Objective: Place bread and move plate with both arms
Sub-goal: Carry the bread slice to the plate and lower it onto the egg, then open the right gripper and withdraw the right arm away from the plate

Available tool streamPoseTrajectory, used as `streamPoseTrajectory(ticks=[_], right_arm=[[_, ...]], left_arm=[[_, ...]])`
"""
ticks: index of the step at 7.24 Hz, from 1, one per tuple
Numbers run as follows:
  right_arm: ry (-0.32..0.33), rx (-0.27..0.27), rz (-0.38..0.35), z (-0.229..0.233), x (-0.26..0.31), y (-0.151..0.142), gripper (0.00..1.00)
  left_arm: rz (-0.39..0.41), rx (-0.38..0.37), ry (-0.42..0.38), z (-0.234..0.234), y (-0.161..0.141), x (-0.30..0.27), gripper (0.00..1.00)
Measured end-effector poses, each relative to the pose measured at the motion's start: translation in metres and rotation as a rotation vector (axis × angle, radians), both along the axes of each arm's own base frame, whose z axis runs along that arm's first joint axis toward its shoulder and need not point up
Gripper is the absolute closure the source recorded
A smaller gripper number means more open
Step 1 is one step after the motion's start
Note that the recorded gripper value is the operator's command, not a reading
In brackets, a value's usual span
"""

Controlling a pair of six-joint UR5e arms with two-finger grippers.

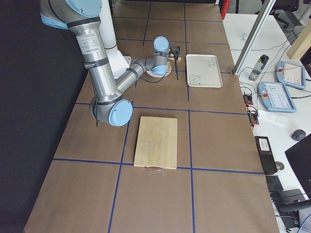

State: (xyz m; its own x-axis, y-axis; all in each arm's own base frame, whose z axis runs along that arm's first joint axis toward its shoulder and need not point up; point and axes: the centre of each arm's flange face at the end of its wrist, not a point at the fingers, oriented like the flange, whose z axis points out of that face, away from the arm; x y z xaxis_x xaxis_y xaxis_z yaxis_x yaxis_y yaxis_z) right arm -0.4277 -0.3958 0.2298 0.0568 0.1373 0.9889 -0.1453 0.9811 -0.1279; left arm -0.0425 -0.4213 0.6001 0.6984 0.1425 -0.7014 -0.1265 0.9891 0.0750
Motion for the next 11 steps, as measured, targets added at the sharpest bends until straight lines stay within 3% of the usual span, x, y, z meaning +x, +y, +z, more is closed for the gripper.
streamPoseTrajectory(ticks=[3, 4, 11], right_arm=[[0.045, 0.168, 0.015, 0.006, -0.056, 0.038, 1.00], [0.064, 0.195, 0.012, 0.013, -0.065, 0.039, 1.00], [0.126, 0.220, -0.004, 0.044, -0.098, 0.060, 1.00]], left_arm=[[0.000, 0.006, 0.000, -0.002, -0.003, 0.000, 0.00], [0.000, 0.008, -0.001, -0.003, -0.004, 0.000, 0.00], [0.000, 0.010, 0.001, -0.004, -0.005, 0.000, 0.00]])
